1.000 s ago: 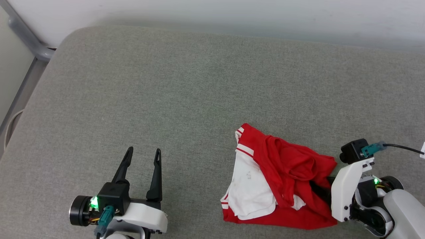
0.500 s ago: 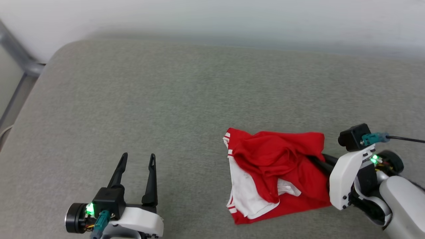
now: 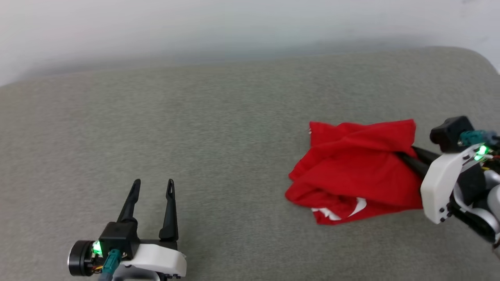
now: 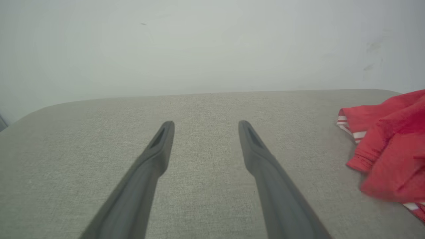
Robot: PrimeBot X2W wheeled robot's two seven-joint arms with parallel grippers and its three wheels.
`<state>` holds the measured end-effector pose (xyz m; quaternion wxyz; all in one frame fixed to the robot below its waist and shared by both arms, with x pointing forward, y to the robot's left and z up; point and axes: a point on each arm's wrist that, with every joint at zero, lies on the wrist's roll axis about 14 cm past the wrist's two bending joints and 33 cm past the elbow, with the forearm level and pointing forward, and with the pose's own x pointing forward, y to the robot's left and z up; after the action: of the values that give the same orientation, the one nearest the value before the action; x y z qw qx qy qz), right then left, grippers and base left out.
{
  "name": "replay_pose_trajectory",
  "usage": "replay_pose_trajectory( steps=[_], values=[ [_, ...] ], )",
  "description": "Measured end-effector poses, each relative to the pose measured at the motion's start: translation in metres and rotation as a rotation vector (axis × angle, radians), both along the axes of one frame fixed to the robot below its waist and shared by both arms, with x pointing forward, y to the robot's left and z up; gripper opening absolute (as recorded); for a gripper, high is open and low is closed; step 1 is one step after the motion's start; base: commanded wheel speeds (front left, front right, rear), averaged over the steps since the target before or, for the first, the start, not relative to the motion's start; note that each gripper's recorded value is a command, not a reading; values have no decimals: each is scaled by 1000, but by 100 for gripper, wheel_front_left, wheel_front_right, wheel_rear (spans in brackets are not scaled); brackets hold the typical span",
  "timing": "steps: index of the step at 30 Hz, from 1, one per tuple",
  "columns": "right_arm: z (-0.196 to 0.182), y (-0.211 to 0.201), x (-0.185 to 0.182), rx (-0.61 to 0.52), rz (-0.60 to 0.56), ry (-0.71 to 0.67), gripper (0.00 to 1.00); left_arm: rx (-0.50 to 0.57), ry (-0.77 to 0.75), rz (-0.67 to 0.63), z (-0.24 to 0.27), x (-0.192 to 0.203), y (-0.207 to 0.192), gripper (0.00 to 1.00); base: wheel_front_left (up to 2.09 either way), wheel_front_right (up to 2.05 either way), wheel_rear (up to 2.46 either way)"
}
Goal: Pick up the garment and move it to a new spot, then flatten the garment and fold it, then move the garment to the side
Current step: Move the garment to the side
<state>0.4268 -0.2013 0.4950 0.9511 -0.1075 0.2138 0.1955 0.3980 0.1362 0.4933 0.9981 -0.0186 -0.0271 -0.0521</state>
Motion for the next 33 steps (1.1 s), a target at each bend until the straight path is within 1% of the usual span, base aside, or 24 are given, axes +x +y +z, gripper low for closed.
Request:
replay_pose_trajectory(
  steps=[7, 16, 19, 23, 30, 33],
  values=[
    [1, -53, 7, -59, -117, 29, 0, 7, 1, -53, -7, 24, -17, 100, 0, 0, 0],
    [-20, -158, 31, -241, -335, 132, 0, 19, 3, -93, -23, 60, -23, 100, 0, 0, 0],
    [-33, -185, 38, -296, -393, 177, 0, 17, 6, -88, -29, 68, -20, 100, 0, 0, 0],
    [-47, -222, 45, -341, -490, 227, 0, 14, 15, -80, -38, 77, -17, 100, 0, 0, 0],
    [-66, -259, 59, -382, -605, 251, 0, 23, 43, -62, -56, 85, -10, 100, 0, 0, 0],
    [-68, -270, 65, -388, -651, 233, 0, 30, 52, -48, -60, 85, -4, 100, 0, 0, 0]
  ],
)
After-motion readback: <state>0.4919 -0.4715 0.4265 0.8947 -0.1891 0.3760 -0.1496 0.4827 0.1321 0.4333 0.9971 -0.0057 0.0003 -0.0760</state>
